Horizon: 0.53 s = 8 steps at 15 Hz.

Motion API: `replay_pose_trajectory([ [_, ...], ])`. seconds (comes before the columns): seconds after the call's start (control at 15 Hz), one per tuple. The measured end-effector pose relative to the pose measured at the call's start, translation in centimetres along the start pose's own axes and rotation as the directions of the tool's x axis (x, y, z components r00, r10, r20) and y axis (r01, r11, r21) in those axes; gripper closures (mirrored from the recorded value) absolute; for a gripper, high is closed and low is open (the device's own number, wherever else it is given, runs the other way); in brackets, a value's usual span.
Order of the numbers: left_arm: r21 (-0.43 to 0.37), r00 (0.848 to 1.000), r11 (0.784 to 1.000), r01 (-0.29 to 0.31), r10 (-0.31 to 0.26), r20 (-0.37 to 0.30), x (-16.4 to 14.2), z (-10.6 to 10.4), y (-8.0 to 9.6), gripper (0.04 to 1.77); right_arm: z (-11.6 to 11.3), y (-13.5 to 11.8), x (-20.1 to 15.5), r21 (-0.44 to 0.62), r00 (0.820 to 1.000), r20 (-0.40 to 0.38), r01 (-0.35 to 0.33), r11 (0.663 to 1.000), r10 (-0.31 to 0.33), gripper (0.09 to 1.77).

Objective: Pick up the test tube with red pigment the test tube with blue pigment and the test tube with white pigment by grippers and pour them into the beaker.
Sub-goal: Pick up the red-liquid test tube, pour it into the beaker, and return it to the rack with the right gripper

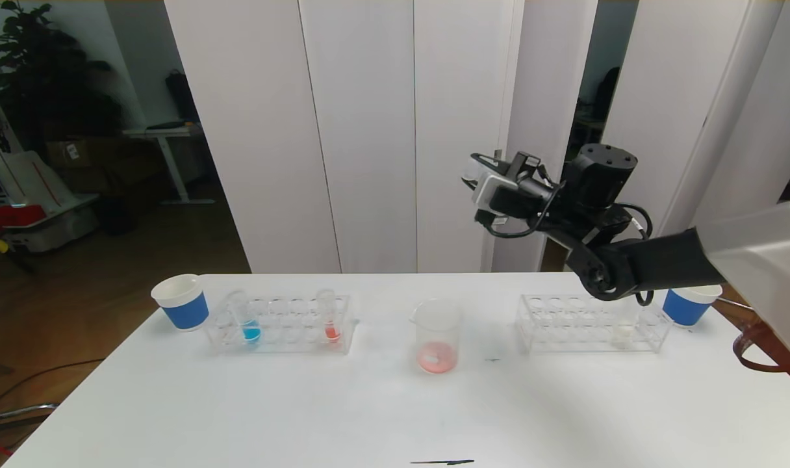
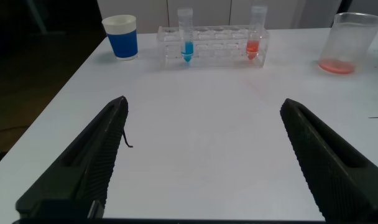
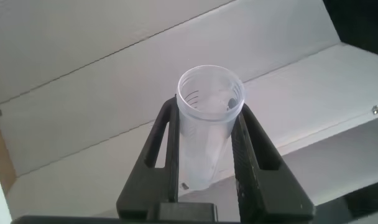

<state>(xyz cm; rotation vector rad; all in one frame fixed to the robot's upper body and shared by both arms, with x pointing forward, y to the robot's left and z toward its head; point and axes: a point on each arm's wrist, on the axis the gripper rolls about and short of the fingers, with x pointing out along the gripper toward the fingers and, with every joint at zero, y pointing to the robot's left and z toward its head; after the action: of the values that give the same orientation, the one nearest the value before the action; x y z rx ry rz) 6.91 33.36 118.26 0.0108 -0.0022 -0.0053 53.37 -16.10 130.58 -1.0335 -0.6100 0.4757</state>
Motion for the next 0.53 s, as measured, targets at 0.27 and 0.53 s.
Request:
replay_pose_trajectory([
  [0.27, 0.000, 1.000, 1.000, 0.000, 0.000, 0.000, 0.0, 0.0, 0.0, 0.06, 0.9, -0.9, -0.1, 0.374, 0.960, -0.233, 0.237, 0.897, -0.157, 1.28],
  [0.53, 0.000, 1.000, 1.000, 0.000, 0.000, 0.000, 0.0, 0.0, 0.0, 0.06, 1.7, -0.4, -0.5, 0.631, 0.938, -0.304, 0.329, 0.703, -0.166, 1.28],
])
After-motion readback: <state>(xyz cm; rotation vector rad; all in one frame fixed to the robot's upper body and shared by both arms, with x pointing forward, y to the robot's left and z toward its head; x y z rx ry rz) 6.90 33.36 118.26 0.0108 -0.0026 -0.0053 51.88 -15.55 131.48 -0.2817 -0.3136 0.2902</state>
